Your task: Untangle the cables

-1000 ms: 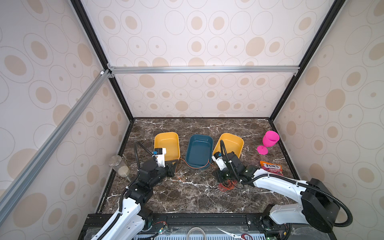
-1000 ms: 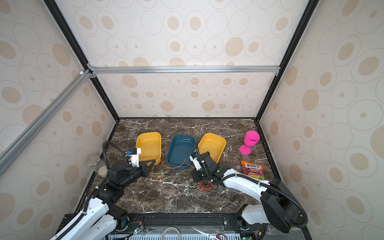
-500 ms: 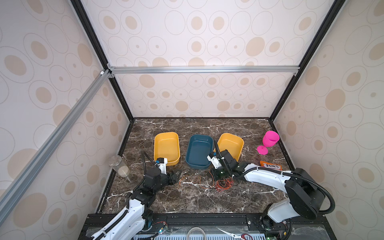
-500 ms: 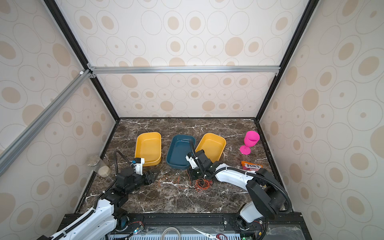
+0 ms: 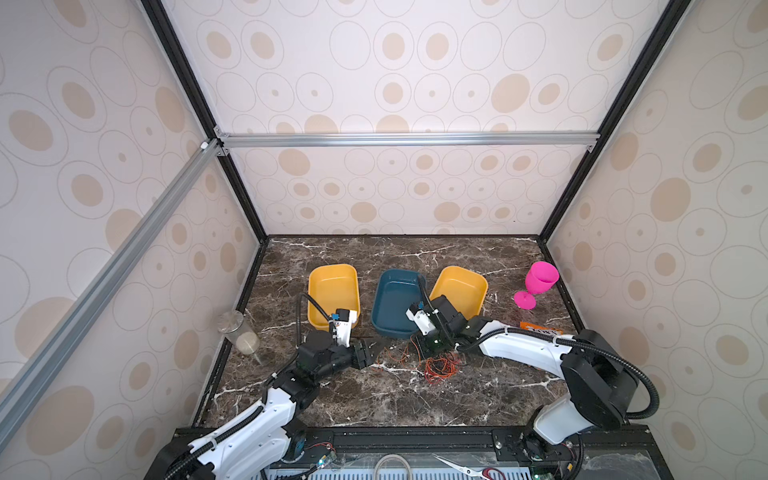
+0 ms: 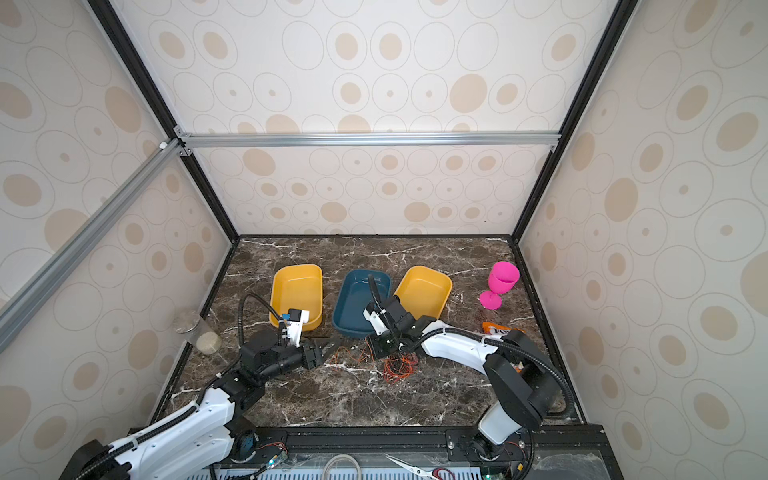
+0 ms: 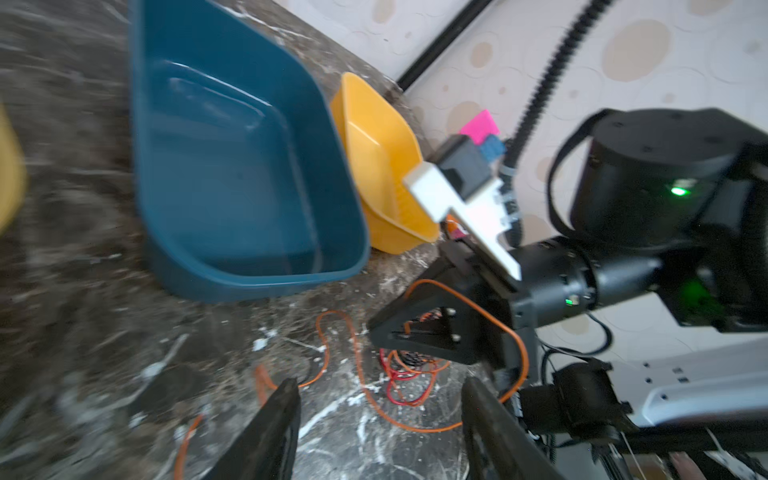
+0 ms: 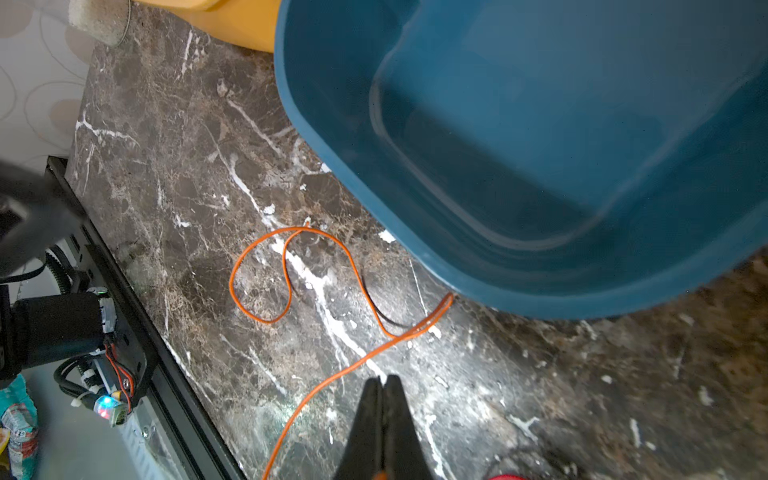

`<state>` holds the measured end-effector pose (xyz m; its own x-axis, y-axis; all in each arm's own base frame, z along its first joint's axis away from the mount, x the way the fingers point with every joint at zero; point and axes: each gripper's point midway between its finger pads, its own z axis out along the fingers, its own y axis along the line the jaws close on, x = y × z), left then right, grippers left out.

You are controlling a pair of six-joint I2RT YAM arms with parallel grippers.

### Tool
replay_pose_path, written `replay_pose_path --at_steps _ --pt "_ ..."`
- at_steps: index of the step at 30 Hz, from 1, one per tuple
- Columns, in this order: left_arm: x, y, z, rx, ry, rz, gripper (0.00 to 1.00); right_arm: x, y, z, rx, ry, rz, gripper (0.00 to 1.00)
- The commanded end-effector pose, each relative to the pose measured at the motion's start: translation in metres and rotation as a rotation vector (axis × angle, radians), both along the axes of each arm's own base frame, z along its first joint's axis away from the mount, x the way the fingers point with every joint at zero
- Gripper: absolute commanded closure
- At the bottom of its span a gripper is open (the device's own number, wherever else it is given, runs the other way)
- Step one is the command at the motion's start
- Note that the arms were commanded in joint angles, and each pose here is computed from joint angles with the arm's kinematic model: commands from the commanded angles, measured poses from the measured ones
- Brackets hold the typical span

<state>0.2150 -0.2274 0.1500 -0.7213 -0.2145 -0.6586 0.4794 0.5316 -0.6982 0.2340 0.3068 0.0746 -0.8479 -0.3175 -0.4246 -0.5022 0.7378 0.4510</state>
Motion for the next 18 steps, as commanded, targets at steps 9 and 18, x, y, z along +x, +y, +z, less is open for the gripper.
replay_pose_path --at_steps 9,18 --pt "-0.033 -0.057 0.000 0.085 -0.211 -0.260 0.45 -0.009 0.021 0.005 0.081 0.098 0.034 0.95" --pt "-0.040 -0.069 -0.023 0.270 -0.375 -0.316 0.49 -0.011 0.026 0.005 0.108 0.135 0.039 0.95"
